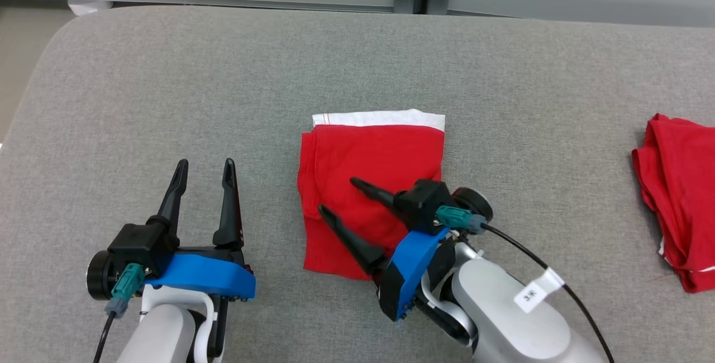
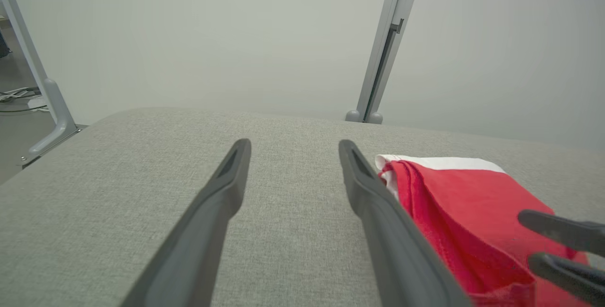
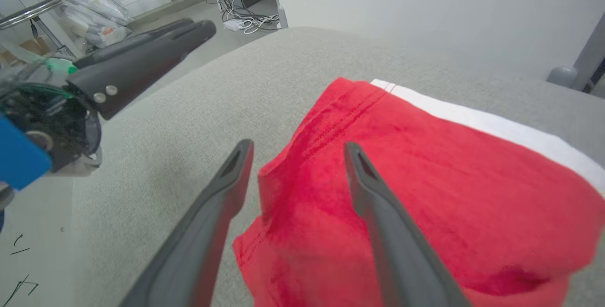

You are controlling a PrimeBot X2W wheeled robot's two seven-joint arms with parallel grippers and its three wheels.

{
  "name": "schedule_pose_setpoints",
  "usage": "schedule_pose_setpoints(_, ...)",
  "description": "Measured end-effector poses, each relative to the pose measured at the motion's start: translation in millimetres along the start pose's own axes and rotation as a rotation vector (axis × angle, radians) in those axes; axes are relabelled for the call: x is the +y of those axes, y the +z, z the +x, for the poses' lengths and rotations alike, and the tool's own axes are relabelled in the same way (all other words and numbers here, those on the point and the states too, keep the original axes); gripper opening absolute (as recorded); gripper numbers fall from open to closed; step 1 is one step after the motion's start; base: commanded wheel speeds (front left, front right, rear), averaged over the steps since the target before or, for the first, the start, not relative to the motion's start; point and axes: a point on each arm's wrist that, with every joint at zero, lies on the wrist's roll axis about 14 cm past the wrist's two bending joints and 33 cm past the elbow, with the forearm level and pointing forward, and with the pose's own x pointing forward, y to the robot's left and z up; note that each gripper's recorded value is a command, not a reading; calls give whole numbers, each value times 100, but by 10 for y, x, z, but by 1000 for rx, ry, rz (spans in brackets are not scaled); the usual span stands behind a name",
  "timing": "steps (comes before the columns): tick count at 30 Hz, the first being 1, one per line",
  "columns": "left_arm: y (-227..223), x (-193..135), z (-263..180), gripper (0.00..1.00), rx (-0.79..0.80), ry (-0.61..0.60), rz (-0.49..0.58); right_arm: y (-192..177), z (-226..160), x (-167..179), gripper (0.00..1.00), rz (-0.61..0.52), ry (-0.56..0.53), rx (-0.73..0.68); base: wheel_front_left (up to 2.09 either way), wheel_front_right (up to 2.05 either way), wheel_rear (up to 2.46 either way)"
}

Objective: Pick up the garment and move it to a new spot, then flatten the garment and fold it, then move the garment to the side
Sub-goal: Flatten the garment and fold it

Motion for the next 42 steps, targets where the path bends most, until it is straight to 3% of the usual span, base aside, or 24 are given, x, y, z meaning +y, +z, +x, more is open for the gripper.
schedule_pose_setpoints(4,19,-18,18,100,-8,-5,5,315,-59,-107,100,-28,-38,-142,0,0,0)
schedule_pose_setpoints(8,47,-57,39,100,-18,-21,23,605,-301,-476,100,-51,-165,-281,0,0,0)
schedule_pose_setpoints(15,78,-101,41,100,-25,-44,65,690,-1160,-1255,100,-84,-487,-368,0,0,0)
schedule_pose_setpoints(20,132,-94,-7,100,-34,-46,98,611,-1807,-1508,100,-93,-680,-366,0,0,0)
schedule_pose_setpoints(26,173,-60,-164,100,-32,-42,116,514,-2236,-1451,100,-79,-780,-342,0,0,0)
schedule_pose_setpoints(42,119,-87,-667,100,0,-48,108,401,-2740,-1060,100,-63,-845,-302,0,0,0)
